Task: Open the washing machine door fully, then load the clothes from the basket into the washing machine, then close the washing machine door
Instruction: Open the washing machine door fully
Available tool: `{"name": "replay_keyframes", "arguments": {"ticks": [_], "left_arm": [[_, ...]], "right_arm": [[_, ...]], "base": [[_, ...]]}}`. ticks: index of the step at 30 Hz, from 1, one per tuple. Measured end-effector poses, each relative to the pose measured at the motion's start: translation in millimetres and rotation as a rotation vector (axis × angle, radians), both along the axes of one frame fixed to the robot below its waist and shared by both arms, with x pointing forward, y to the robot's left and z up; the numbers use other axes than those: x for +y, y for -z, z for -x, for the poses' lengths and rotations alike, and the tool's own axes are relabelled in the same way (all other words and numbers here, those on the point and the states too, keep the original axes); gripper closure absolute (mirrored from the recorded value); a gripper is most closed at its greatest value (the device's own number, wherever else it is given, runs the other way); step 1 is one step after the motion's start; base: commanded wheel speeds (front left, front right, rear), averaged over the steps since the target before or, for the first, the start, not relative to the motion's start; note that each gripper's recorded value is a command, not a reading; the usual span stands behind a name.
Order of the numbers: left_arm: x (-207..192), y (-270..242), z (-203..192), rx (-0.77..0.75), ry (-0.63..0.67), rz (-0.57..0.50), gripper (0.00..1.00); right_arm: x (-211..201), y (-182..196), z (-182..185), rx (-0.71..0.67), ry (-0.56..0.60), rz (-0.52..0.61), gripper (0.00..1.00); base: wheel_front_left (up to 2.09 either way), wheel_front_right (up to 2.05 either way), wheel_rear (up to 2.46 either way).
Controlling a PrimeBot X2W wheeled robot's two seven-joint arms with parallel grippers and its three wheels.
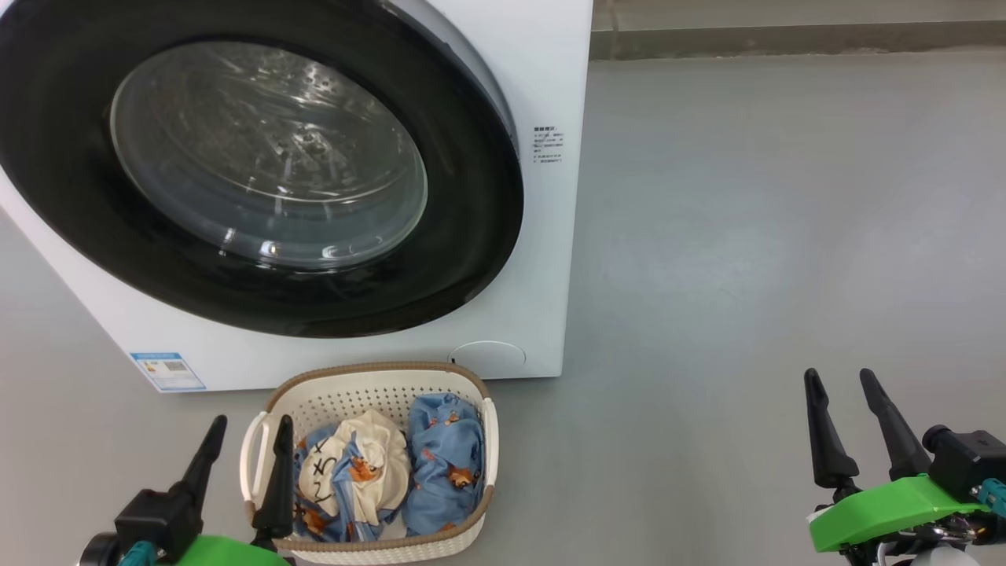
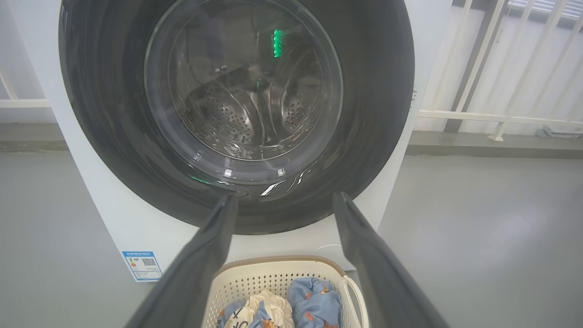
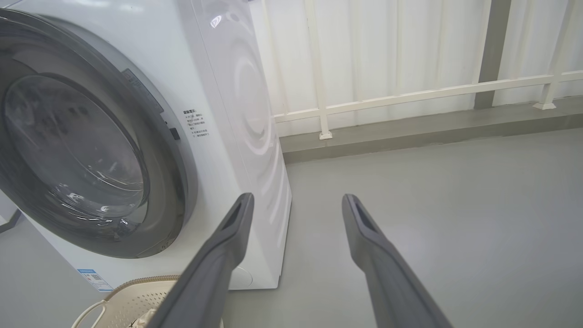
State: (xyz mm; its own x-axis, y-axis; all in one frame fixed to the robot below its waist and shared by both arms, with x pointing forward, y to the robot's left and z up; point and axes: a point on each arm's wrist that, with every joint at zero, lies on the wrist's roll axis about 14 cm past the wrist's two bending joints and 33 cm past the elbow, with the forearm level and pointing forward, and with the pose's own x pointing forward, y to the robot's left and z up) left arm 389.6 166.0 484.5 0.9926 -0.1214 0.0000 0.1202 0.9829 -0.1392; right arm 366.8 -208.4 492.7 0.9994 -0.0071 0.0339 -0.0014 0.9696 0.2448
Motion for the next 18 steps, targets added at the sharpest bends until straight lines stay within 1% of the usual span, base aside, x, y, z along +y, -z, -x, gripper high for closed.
{"name": "replay_keyframes", "arguments": {"ticks": [1,2,3,6,8,10,12,16,17,18], "left_arm": [[0,0,0,0.001,-0.002,0.003,0.00],[0,0,0,0.002,-0.003,0.007,0.00],[1,1,1,0.003,-0.006,0.013,0.00],[2,2,1,0.007,-0.012,0.016,0.00],[2,3,2,0.010,-0.016,0.022,0.00],[1,5,4,0.016,-0.021,0.033,0.00],[0,7,4,0.021,-0.024,0.040,0.00],[1,10,5,0.028,-0.033,0.051,0.00],[1,10,5,0.028,-0.033,0.051,0.00],[1,10,5,0.030,-0.034,0.052,0.00]], "right_arm": [[2,1,0,0.001,-0.004,-0.005,0.63],[3,1,-1,0.003,-0.007,-0.009,0.83],[3,2,-1,0.004,-0.008,-0.014,1.00],[6,2,-3,0.007,-0.015,-0.017,1.00],[7,2,-5,0.005,-0.016,-0.036,1.00],[7,-3,-10,-0.011,-0.012,-0.080,1.00],[9,-14,-19,-0.046,-0.006,-0.149,1.00],[12,-34,-38,-0.109,0.014,-0.366,1.00],[12,-34,-38,-0.109,0.014,-0.366,1.00],[11,-38,-42,-0.121,0.019,-0.411,1.00]], "base": [[0.00,0.00,0.00],[0.00,0.00,0.00],[0.00,0.00,0.00],[0.00,0.00,0.00],[0.00,0.00,0.00],[0.00,0.00,0.00],[0.00,0.00,0.00],[0.00,0.00,0.00],[0.00,0.00,0.00],[0.00,0.00,0.00]]}}
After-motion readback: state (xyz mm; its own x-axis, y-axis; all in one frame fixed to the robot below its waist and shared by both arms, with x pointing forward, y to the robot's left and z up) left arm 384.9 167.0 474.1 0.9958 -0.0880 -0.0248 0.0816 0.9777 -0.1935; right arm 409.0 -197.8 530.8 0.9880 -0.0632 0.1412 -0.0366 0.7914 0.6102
